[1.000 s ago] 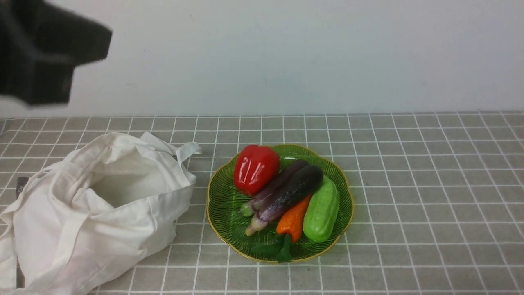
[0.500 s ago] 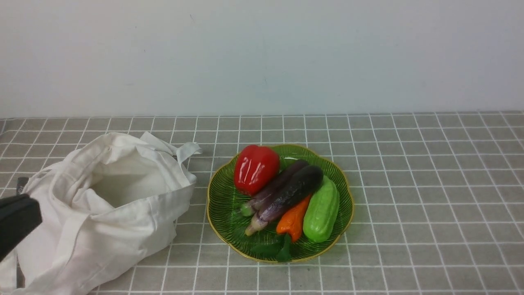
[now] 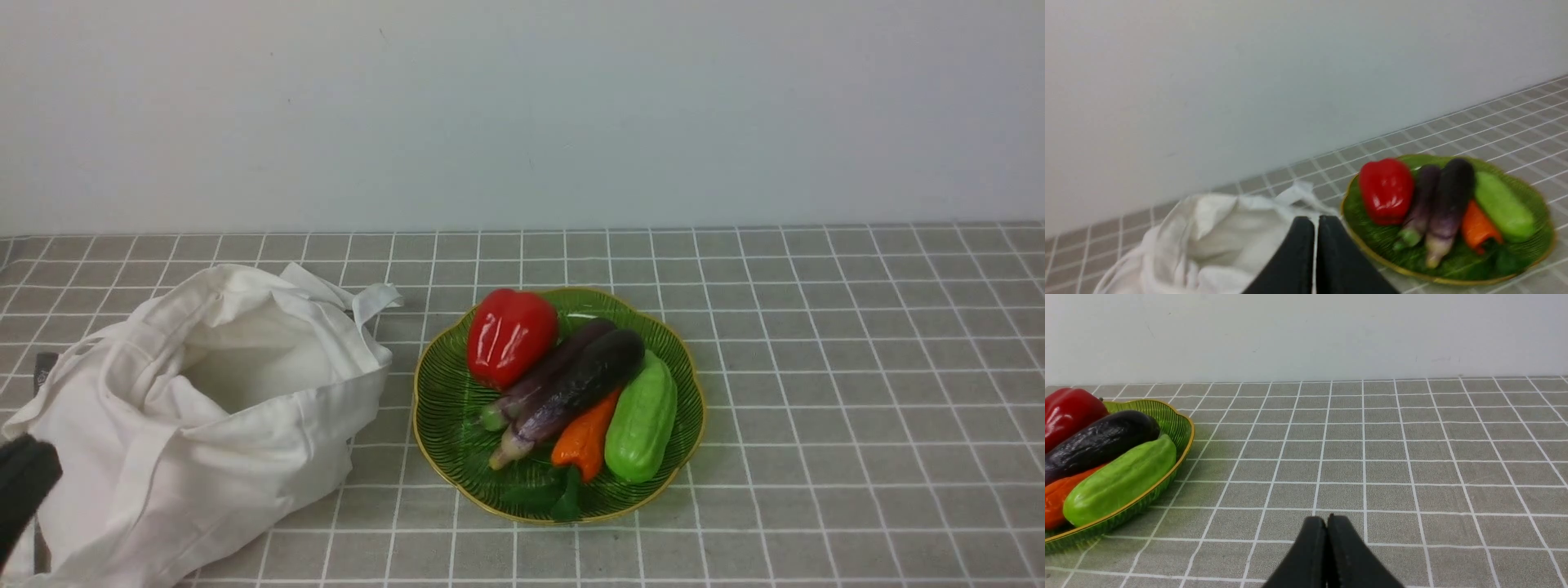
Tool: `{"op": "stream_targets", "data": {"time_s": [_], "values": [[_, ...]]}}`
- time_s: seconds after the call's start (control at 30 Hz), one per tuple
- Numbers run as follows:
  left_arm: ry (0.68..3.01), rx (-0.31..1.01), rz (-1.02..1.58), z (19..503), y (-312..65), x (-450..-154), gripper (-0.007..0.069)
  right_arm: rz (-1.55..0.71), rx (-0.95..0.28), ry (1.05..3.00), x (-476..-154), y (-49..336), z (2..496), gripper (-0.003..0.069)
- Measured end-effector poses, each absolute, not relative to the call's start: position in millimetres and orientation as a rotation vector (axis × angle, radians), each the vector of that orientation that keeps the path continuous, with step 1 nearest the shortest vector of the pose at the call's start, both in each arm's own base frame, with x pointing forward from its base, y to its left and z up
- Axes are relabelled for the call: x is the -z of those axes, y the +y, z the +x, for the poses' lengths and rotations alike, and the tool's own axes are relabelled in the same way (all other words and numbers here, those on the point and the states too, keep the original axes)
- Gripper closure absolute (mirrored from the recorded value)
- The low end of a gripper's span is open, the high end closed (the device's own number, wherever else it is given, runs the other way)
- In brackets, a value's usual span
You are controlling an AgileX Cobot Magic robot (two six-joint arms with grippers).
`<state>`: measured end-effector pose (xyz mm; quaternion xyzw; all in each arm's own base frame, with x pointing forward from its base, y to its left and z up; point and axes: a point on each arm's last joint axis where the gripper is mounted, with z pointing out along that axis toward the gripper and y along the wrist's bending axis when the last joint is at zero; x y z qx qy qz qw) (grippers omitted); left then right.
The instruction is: Take vegetables from bag on grey coffee tablecloth place on plate.
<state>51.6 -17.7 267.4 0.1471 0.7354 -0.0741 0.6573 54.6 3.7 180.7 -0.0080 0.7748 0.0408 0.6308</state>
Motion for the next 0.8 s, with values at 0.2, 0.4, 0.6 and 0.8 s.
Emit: {"op": "stream_targets", "data": {"time_s": [0.2, 0.4, 0.6, 0.8], "values": [[1.769, 0.025, 0.135, 53.7, -5.9, -187.0, 0.0630, -0.018, -0.093, 1.774, -180.7, 3.7, 54.6, 0.0673], [1.817, 0.003, 0.111, 53.8, -4.4, -175.8, 0.0630, -0.018, -0.093, 1.774, -180.7, 3.7, 54.6, 0.0673], [1.853, 0.006, 0.227, 52.3, -7.8, -171.3, 0.0630, -0.019, -0.093, 1.774, -180.7, 3.7, 54.6, 0.0673], [1.850, 0.001, 0.257, 52.2, -8.4, -171.2, 0.0630, -0.019, -0.093, 1.774, -180.7, 3.7, 54.6, 0.0673]]}}
